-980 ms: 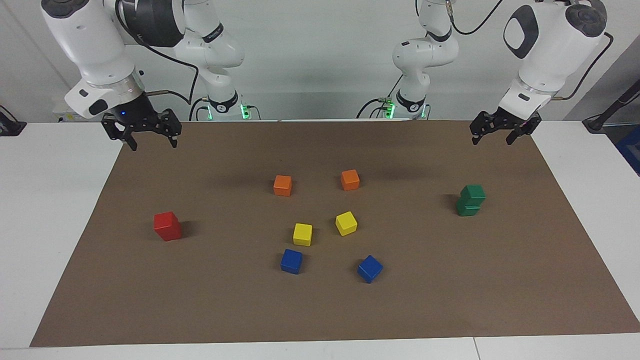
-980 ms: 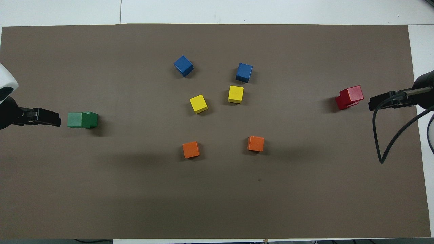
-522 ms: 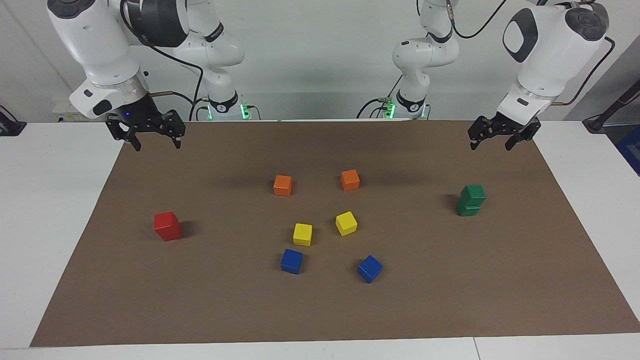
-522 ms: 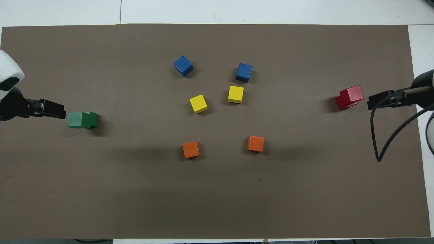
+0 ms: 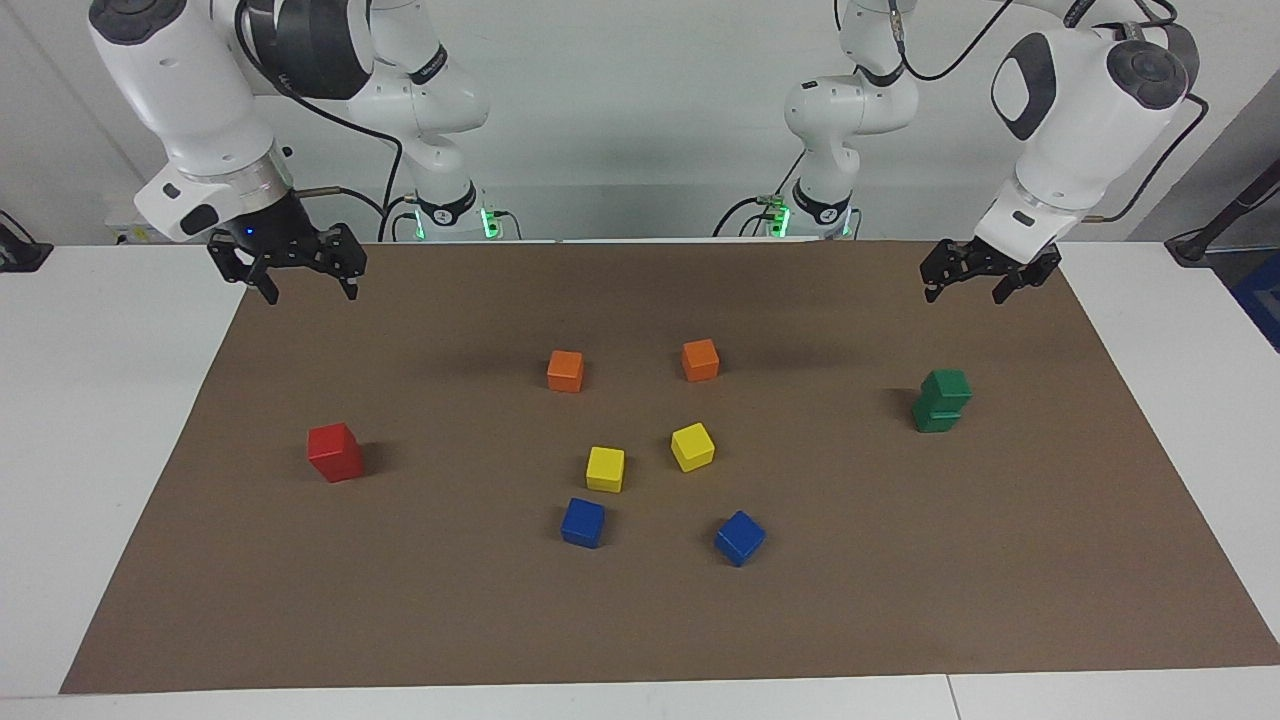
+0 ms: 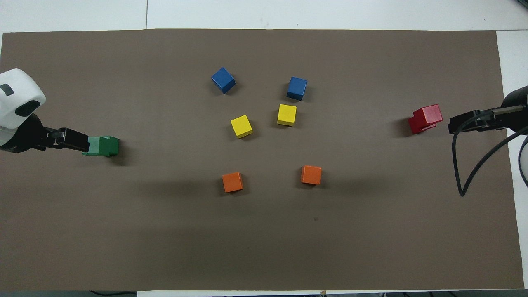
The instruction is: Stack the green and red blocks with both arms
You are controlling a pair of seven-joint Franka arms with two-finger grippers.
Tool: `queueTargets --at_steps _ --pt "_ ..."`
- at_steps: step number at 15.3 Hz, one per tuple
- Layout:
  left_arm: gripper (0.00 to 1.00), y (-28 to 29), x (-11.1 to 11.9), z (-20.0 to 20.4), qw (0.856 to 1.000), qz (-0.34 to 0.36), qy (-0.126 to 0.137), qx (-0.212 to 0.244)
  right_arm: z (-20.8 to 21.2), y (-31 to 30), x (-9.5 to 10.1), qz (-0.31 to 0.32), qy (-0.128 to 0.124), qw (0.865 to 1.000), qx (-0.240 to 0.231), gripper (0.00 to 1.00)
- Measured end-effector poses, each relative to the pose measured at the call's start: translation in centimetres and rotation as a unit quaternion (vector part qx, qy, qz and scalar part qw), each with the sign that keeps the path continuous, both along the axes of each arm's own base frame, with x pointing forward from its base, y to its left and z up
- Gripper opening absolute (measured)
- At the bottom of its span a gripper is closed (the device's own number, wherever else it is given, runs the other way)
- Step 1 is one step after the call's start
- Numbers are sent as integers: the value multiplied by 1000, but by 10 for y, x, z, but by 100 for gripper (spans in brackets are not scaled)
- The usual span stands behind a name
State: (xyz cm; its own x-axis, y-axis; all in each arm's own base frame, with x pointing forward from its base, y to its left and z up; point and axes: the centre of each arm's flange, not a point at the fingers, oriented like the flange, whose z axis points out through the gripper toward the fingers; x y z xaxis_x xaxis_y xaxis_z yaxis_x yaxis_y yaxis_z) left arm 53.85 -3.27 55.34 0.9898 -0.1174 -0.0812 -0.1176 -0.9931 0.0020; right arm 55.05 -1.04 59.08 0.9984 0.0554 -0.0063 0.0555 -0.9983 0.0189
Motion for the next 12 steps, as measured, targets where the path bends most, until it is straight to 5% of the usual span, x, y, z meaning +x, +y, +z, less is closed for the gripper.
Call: queueTargets --at_steps 12 --pt "100 -3 -2 27 1000 16 -15 -1 -1 2 0 1 2 1000 0 100"
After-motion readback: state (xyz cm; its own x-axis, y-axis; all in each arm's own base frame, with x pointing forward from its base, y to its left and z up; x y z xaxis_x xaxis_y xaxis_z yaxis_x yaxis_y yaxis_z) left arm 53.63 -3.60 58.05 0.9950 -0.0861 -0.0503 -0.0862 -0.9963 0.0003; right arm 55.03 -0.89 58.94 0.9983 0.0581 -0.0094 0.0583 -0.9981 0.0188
